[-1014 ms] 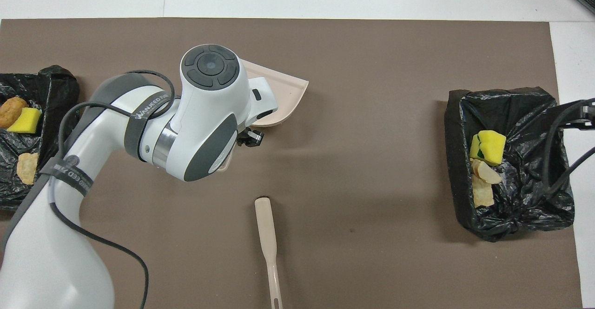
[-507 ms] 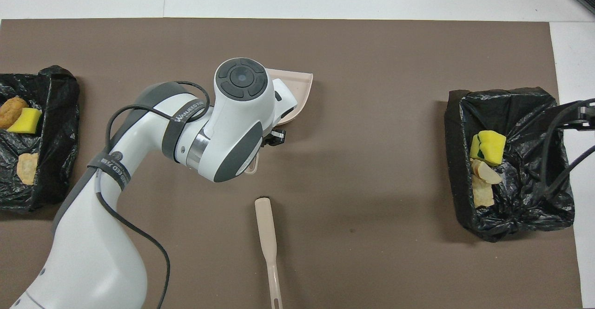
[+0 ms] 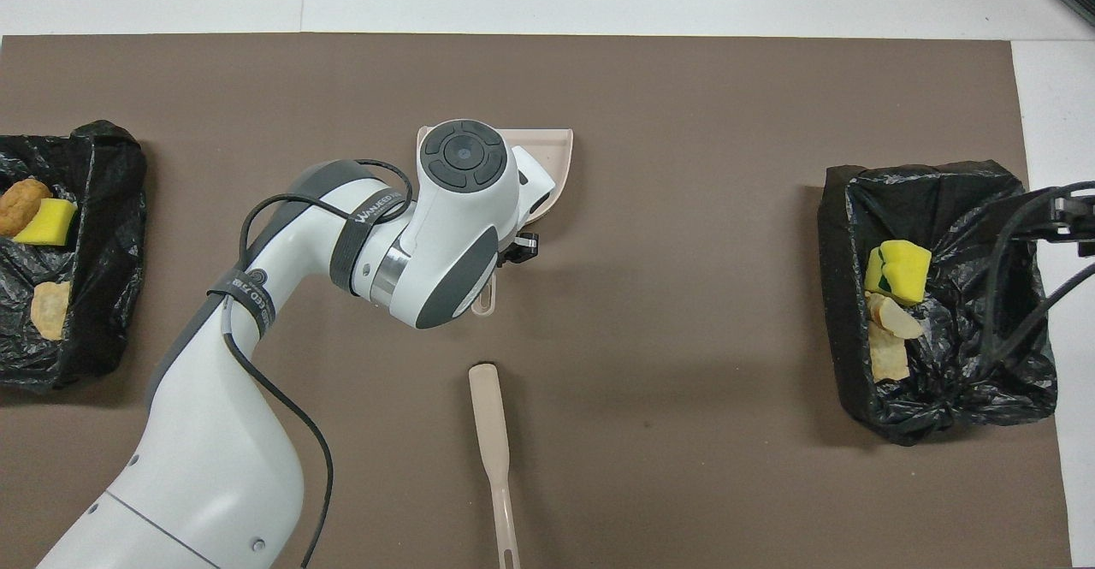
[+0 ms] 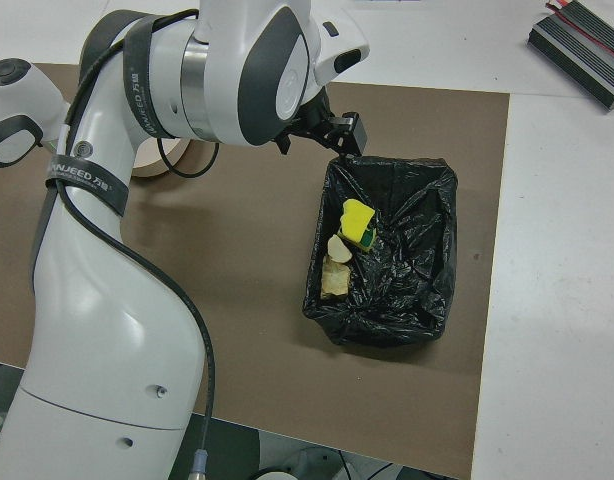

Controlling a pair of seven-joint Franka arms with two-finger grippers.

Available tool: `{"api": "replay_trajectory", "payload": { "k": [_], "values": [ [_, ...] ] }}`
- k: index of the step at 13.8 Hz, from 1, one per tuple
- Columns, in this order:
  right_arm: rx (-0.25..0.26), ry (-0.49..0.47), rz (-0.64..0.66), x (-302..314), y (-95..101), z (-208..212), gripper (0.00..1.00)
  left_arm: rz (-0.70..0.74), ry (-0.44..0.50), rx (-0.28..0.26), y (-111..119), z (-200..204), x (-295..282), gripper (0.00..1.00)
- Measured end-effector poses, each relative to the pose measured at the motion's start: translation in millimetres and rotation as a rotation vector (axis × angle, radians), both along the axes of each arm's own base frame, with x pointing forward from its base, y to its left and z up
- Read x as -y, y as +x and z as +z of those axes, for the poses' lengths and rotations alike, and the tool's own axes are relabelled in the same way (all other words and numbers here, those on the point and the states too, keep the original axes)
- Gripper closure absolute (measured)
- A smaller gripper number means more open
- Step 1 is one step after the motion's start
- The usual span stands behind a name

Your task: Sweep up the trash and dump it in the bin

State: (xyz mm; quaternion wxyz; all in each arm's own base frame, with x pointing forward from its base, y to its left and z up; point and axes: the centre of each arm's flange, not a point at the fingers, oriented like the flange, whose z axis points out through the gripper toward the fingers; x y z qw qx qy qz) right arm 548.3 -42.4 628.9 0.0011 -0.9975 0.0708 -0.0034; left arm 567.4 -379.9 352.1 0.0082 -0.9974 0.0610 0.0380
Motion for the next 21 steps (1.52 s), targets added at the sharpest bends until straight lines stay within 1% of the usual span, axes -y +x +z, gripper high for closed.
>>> {"api": "replay_trajectory", "payload": {
  "k": [1, 2, 3, 4, 5, 6, 7, 8, 10, 13, 15, 17, 19, 21],
  "values": [
    [0.0, 0.0, 0.0, -0.3, 0.0, 0.0, 0.0, 0.009, -0.004, 0.002, 0.8, 1.2, 0.0, 0.68],
    [0.0, 0.0, 0.0, -0.3, 0.0, -0.1, 0.0, 0.019, -0.013, 0.002, 2.3, 2.9, -0.4, 0.6],
    [0.0, 0.0, 0.0, -0.3, 0.0, -0.1, 0.0, 0.026, -0.02, 0.002, 3.4, 4.0, -0.9, 0.51],
    [0.0, 0.0, 0.0, -0.3, 0.0, -0.1, 0.0, 0.029, -0.024, 0.003, 4.1, 5.3, -1.2, 0.38],
    [0.0, 0.0, 0.0, -0.3, 0.0, -0.1, 0.0, 0.03, -0.029, 0.009, 5.0, 9.0, -1.6, 0.28],
    [0.0, 0.0, 0.0, -0.3, 0.0, -0.1, 0.0, 0.032, -0.034, 0.02, 6.2, 15.9, -2.5, 0.17],
    [-0.001, 0.0, 0.0, -0.3, 0.0, -0.2, 0.0, 0.036, -0.04, 0.036, 8.1, 27.0, -5.7, 0.04],
    [-0.001, 0.0, 0.0, -0.3, -0.1, -0.2, 0.0, 0.036, -0.046, 0.053, 11.1, 40.3, -12.7, 0.0],
    [-0.001, 0.0, 0.0, -0.3, -0.1, -0.2, 0.0, 0.011, -0.052, 0.077, 18.9, 74.5, -40.3, 0.0],
    [-0.001, 0.0, 0.0, -0.3, -0.1, -0.2, 0.0, -0.041, -0.051, 0.1, 25.5, 137.2, -102.3, 0.0],
    [-0.001, 0.0, 0.0, -0.3, -0.1, -0.2, 0.0, -0.061, -0.046, 0.11, 21.3, 178.8, -142.8, 0.0],
    [-0.001, 0.0, 0.0, -0.2, -0.1, -0.2, 0.0, -0.054, -0.043, 0.12, 12.0, 215.7, -178.1, 0.0],
    [-0.001, 0.001, 0.001, -0.4, -0.1, -0.2, 0.0, -0.04, -0.055, 0.113, 6.1, 235.9, -207.7, 0.0],
    [-0.001, 0.005, 0.001, -0.8, -0.1, -0.2, 0.0, -0.049, -0.083, 0.117, 8.4, 245.6, -237.7, 0.0]
  ]
}}
